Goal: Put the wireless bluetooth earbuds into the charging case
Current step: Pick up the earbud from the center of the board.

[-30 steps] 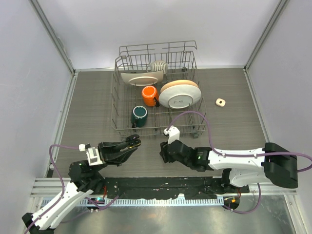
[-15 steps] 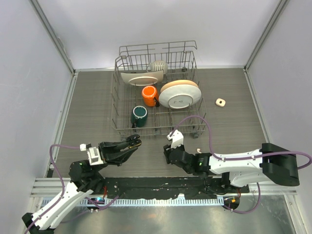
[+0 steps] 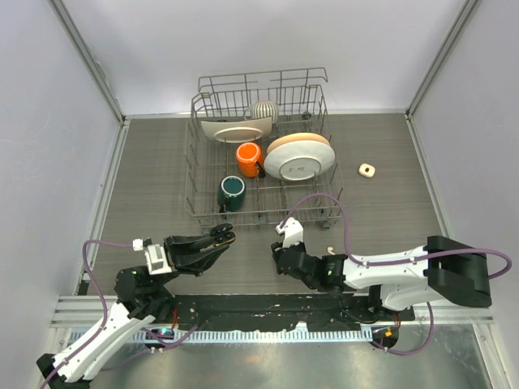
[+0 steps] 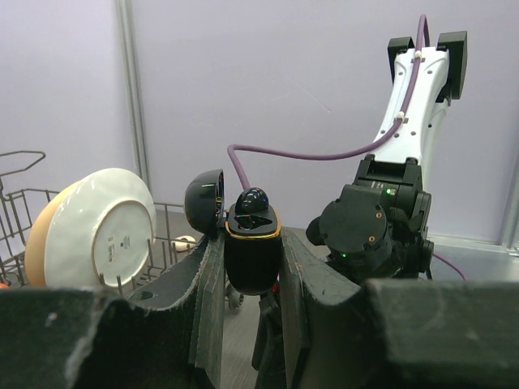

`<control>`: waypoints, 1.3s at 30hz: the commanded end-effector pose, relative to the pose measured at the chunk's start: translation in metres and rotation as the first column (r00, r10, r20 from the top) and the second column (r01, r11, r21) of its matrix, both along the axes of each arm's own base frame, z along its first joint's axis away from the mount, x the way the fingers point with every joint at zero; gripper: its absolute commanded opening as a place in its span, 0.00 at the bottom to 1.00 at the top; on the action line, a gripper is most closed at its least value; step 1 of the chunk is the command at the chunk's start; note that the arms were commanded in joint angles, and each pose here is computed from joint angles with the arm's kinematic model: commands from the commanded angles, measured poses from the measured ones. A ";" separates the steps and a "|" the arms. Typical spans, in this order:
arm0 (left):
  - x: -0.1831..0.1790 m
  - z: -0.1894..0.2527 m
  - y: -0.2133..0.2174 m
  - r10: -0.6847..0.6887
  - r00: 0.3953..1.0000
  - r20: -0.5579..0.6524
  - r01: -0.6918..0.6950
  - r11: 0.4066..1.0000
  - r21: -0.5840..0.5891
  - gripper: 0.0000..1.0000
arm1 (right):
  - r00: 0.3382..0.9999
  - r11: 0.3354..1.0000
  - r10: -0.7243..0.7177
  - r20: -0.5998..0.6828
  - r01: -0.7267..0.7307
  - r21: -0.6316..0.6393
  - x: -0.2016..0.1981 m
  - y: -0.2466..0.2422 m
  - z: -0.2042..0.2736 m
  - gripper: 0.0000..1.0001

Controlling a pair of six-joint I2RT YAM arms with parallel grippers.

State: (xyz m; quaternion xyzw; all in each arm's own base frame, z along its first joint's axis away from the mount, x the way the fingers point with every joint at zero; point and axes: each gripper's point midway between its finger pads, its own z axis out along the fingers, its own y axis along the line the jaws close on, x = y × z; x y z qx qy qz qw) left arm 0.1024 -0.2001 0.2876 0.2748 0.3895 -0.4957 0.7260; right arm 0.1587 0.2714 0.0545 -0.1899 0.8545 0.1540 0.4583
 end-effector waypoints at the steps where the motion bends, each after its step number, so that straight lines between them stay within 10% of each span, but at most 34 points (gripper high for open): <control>1: 0.006 -0.038 -0.005 0.005 1.000 -0.025 -0.005 1.000 0.019 0.00 | 0.999 0.998 -0.044 -0.002 0.044 0.036 0.005 0.011 0.004 0.49; 39: 0.007 -0.042 -0.007 0.001 0.999 -0.042 0.001 1.000 0.031 0.00 | 0.995 0.998 -0.049 -0.085 0.045 -0.042 0.006 0.019 -0.027 0.39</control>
